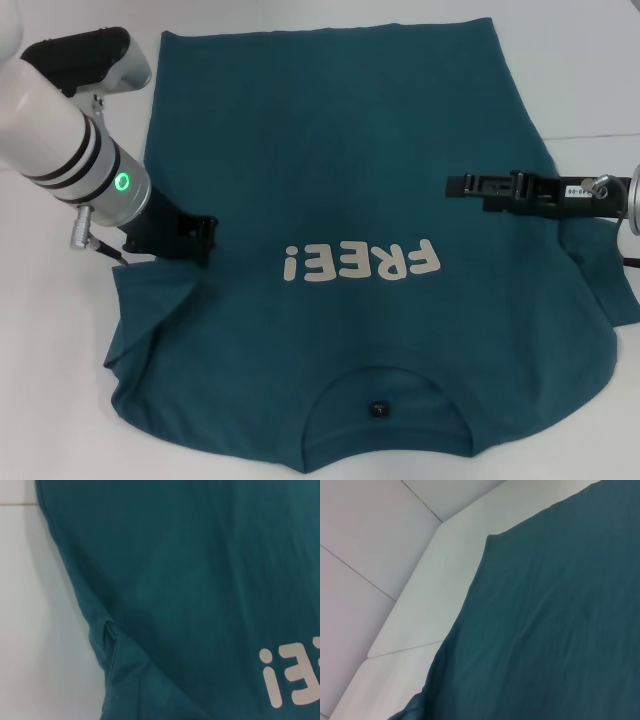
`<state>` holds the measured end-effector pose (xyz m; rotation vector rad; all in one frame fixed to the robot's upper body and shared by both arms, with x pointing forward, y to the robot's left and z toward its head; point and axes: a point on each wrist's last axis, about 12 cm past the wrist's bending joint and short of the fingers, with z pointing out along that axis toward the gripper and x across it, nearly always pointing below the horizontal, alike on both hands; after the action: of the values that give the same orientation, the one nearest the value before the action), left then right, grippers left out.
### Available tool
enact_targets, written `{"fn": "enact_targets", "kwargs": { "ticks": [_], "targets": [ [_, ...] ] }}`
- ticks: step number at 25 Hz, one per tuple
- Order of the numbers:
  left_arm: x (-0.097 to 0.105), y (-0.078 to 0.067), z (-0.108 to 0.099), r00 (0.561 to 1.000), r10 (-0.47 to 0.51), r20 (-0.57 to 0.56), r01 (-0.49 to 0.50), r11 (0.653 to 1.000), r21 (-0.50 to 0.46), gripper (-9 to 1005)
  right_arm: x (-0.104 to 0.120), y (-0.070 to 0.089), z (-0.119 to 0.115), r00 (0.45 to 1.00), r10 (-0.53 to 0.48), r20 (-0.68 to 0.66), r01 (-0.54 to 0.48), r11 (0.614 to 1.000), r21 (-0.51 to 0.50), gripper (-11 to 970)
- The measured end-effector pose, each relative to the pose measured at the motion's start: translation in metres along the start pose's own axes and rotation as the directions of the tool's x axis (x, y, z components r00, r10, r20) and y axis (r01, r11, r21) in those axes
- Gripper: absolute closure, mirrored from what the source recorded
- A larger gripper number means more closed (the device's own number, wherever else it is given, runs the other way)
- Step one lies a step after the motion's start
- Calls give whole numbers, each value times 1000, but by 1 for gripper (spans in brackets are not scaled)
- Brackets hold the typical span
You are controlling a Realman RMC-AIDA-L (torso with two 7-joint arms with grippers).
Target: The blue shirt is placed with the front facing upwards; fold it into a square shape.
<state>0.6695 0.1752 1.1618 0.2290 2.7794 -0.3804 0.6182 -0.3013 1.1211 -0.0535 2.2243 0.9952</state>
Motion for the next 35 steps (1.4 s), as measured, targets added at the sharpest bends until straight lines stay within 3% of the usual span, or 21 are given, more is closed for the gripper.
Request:
{"fn": "enact_targets", "kwargs": {
  "ticks": [12, 18, 21, 23, 26, 30, 35],
  "targets": [
    [2, -2, 2, 999, 33, 4, -33, 999, 5, 879, 2, -3, -2, 1000, 10, 2, -10, 1000, 8, 32],
    [4, -25, 0, 990, 139, 10, -139, 988, 62, 871, 3, -5, -1, 1000, 15, 3, -15, 1000, 17, 32],
    [8, -40, -5, 974, 228, -1, -225, 964, 141, 746, 3, -6, -1, 1000, 14, 7, -14, 1000, 22, 33],
    [10, -42, -8, 970, 243, 2, -240, 955, 174, 662, 3, -6, -2, 1000, 14, 11, -15, 1000, 25, 33],
    [9, -26, -12, 986, 167, 19, -168, 973, 158, 534, 2, -6, -2, 1000, 13, 13, -13, 1000, 27, 33],
    [9, 5, -23, 995, 21, 98, -33, 992, 124, 536, 4, -7, -1, 1000, 18, 13, -19, 999, 30, 34],
    [14, 41, -31, 976, -138, 171, 116, 985, 131, 537, 4, -8, -1, 1000, 22, 13, -22, 999, 32, 34]
  ]
}}
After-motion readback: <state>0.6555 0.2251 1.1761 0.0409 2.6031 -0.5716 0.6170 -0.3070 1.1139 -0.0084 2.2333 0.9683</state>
